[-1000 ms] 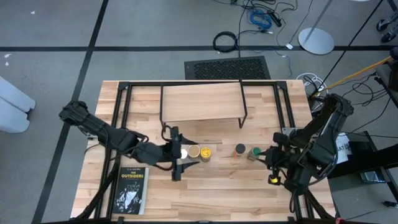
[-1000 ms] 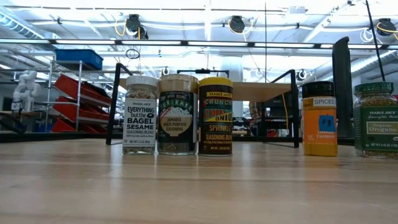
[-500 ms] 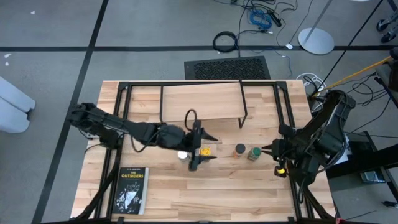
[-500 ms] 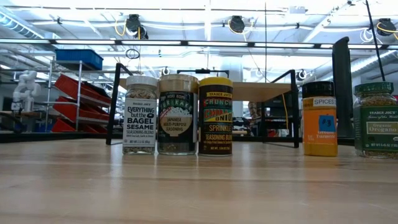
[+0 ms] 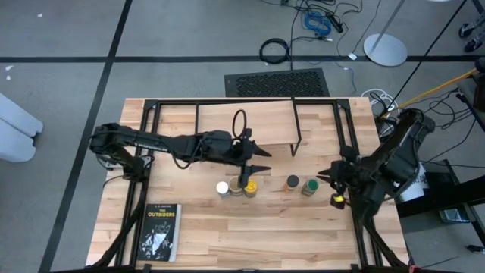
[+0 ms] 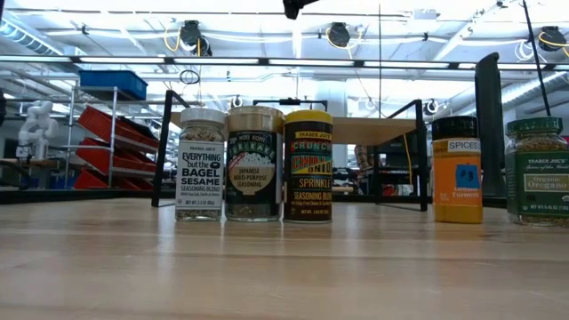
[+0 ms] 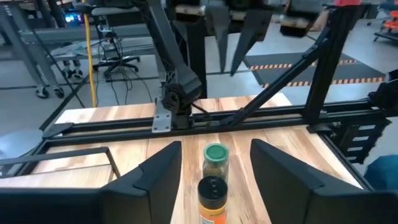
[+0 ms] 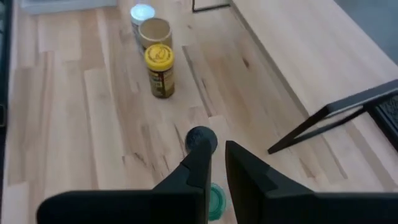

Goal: Shelf spices
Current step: Put the black orange seasoning bottle on the shelf

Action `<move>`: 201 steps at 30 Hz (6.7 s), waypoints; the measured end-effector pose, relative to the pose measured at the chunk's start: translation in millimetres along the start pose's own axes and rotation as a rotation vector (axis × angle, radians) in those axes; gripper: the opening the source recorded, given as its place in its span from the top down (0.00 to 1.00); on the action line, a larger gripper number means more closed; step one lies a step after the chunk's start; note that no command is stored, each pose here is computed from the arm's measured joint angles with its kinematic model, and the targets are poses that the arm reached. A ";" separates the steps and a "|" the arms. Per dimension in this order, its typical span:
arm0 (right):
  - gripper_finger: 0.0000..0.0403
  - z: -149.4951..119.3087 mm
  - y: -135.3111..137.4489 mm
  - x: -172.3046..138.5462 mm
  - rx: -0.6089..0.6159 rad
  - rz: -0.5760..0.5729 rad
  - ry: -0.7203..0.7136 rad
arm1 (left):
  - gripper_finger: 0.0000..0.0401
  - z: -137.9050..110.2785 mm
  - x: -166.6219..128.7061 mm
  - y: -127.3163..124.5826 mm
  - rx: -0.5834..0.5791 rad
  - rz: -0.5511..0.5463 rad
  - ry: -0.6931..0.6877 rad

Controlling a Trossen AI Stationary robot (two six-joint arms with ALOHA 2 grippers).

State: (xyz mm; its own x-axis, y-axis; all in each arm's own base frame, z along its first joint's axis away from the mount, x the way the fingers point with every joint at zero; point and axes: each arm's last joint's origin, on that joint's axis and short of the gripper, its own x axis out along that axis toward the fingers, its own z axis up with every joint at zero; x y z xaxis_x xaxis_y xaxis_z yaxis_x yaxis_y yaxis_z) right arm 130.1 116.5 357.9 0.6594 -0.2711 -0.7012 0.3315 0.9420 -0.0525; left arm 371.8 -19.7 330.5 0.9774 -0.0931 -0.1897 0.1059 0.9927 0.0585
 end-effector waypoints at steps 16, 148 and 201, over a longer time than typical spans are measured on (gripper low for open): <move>0.86 19.5 8.7 50.1 -0.107 0.032 0.095 | 0.52 -6.9 -2.4 1.9 -0.008 -0.039 0.082; 0.50 143.1 -95.2 98.2 -0.131 0.103 -0.036 | 0.52 21.9 -64.5 -0.6 -0.004 0.275 0.160; 0.50 217.1 -215.8 150.5 -0.181 0.078 0.278 | 0.52 29.4 -105.3 11.3 0.014 0.330 0.233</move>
State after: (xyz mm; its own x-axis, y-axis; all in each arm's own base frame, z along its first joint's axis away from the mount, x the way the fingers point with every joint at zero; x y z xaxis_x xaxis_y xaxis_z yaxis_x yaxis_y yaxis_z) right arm 304.3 -170.6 418.1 0.4606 -0.1560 -0.8738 0.1461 0.9843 -0.0988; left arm 275.5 -0.9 380.0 0.8916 0.2524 -0.3759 -0.2029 0.9649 0.1666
